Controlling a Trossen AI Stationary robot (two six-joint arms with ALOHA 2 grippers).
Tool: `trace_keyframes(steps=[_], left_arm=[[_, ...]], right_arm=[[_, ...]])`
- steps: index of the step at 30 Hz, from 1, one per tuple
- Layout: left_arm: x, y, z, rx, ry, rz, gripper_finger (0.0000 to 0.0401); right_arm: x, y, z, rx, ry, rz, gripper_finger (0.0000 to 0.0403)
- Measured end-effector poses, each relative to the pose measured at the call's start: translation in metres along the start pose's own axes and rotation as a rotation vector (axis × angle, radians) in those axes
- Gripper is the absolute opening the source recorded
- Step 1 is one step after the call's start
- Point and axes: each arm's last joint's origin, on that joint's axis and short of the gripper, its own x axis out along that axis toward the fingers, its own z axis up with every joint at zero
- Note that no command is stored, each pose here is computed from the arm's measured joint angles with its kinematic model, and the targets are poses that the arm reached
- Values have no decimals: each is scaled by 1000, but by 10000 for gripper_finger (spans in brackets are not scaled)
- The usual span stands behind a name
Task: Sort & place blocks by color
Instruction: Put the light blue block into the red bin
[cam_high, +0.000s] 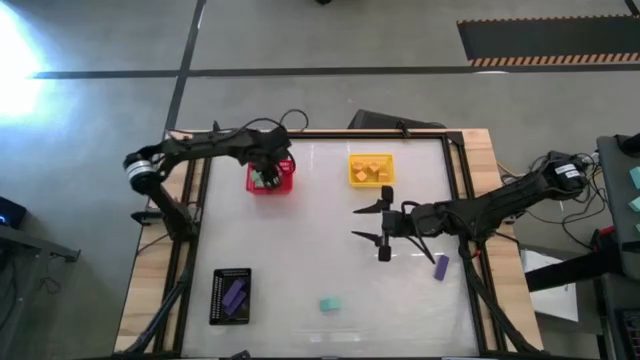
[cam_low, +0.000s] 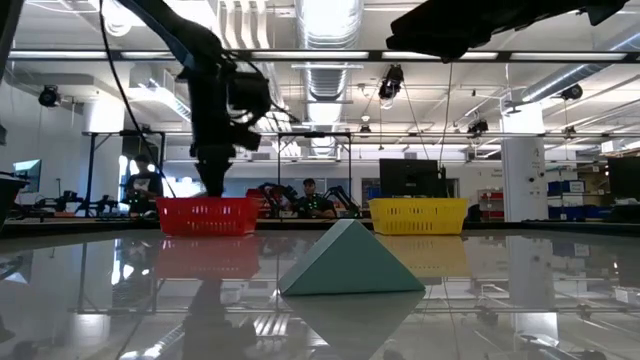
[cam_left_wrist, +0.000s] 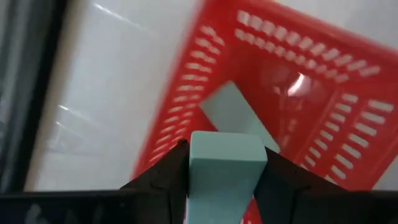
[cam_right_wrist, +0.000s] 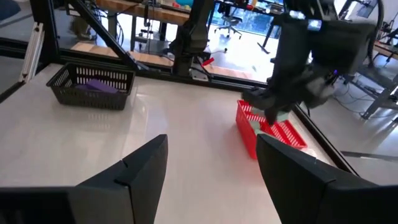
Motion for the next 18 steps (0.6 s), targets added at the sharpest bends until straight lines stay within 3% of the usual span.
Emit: trace_keyframes(steps=[7,13,18], left_arm=[[22,-4,0,43,88,-12,123],[20,-3,2,46,59,9,178],[18,-3,3,57,49,11,190]], right_arm=[[0,0,0,-3,4,0,237],[0,0,0,-3,4,0,236],[0,0,0,-4,4,0,236]])
